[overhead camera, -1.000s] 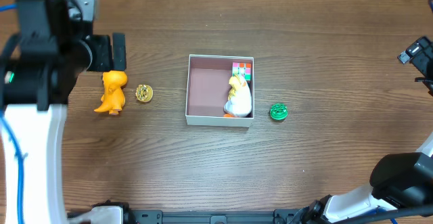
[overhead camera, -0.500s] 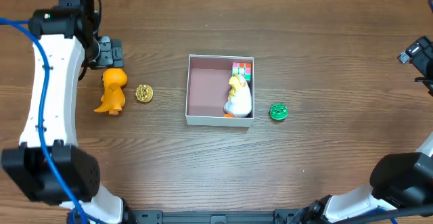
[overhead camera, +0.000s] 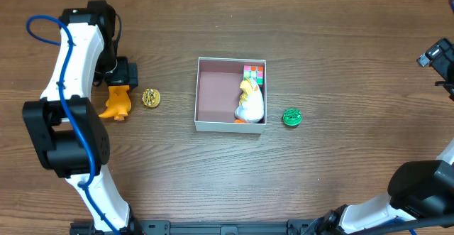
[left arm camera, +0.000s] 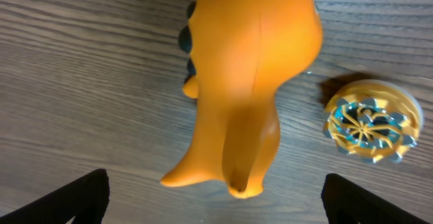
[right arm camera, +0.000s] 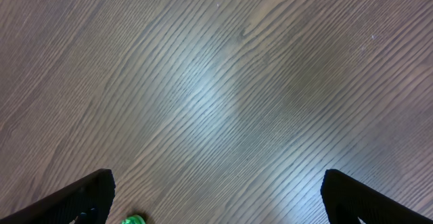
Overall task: Pack container
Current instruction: 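Lower the left gripper over the orange dinosaur and close on it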
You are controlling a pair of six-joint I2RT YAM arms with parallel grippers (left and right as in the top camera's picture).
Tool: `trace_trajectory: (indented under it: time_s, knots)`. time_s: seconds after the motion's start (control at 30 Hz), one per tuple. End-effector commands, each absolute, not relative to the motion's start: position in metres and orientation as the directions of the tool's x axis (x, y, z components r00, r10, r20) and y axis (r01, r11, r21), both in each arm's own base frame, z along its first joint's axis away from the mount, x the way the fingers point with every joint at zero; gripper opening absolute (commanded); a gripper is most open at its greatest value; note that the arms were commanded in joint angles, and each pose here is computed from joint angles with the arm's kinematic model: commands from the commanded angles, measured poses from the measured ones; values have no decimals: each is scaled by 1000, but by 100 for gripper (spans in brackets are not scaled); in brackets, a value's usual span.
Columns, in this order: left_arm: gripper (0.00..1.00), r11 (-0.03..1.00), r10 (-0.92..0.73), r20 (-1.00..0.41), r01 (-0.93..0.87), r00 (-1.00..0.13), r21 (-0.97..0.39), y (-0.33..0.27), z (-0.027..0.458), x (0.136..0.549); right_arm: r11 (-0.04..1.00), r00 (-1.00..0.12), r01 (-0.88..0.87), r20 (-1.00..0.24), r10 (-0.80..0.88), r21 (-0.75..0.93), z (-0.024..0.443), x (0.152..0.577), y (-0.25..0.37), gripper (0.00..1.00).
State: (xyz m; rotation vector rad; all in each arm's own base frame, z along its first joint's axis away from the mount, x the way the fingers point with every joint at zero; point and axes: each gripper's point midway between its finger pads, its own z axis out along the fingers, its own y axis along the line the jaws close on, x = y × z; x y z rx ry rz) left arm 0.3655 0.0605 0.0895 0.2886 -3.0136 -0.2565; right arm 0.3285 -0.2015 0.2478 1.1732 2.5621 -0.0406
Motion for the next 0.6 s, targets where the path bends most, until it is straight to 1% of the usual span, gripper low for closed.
trace_trajectory:
  time_s: [0.0, 0.1, 0.4, 0.57]
  knots:
    - [100, 969, -211, 91, -196, -973, 150, 63, 82, 371, 658, -605, 746, -308, 734, 106, 250, 328, -203, 100]
    - [100, 982, -168, 109, -157, -980, 103, 60, 73, 374, 658, -605, 746, -308, 734, 106, 250, 328, -203, 100]
    - [100, 976, -207, 154, -194, -966, 95, 77, 57, 369, 658, -605, 746, -308, 734, 106, 250, 328, -203, 100]
    - [100, 987, -148, 187, -135, -971, 82, 73, 46, 367, 658, -605, 746, -308, 734, 106, 250, 328, -203, 100]
